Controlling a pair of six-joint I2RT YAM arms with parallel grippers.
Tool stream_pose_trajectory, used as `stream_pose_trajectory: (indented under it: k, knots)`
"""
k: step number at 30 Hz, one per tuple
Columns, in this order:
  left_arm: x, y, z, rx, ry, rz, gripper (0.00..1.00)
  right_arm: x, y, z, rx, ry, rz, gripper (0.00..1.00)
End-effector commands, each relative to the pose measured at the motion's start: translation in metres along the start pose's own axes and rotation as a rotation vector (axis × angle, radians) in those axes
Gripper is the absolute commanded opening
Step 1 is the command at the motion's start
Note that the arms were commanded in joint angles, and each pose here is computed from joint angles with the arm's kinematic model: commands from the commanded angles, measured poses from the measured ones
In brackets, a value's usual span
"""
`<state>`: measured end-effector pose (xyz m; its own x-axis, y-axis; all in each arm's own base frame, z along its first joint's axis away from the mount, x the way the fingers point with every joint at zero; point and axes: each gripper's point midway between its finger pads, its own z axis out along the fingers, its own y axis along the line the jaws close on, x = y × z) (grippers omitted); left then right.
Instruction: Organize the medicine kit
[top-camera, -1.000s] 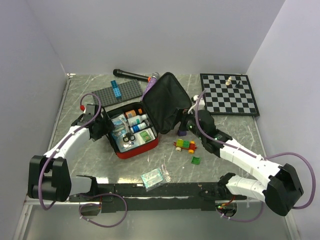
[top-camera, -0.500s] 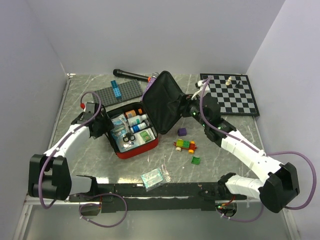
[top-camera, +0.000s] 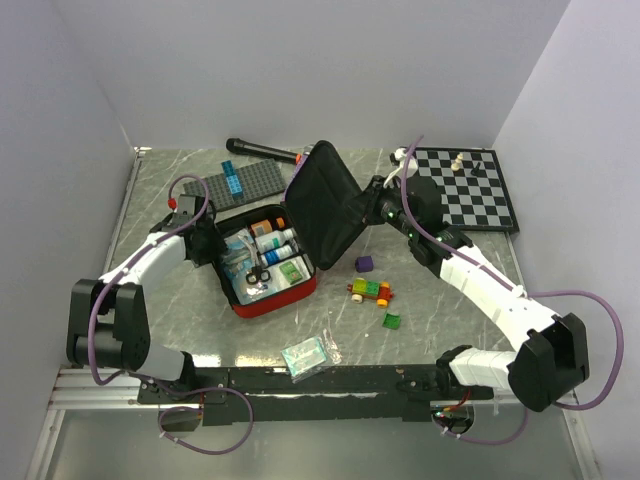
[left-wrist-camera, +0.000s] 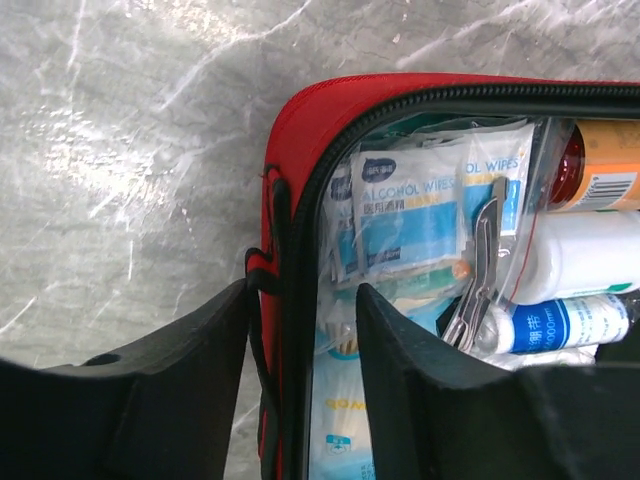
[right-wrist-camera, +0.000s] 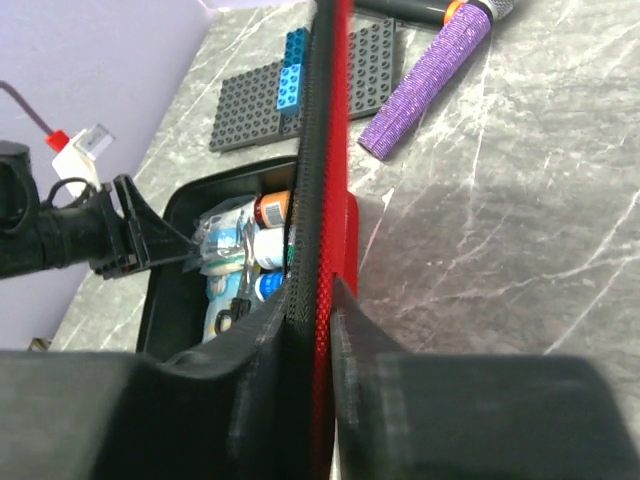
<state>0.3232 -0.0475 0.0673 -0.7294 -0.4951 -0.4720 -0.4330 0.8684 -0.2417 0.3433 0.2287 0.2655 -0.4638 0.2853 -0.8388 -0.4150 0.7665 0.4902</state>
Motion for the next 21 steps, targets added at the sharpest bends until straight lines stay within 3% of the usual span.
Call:
stream_pose_trajectory:
  k: [1,5,15,21]
  knots:
    - [-0.021,-0.028,0.003,0.096,-0.032,0.013,0.49,-0.008,0.007,-0.022,-0.016,-0.036,-0.003,0.19]
    - [-0.033,-0.042,0.005,0.142,-0.056,-0.015,0.48,0.004,-0.006,-0.042,0.05,-0.031,-0.004,0.0]
    - [-0.066,-0.085,0.0,0.241,-0.089,-0.05,0.48,0.008,-0.023,-0.07,0.143,-0.054,-0.013,0.0]
    - [-0.096,-0.083,-0.058,0.248,-0.234,-0.062,0.68,0.013,-0.024,-0.073,0.146,-0.033,-0.008,0.0]
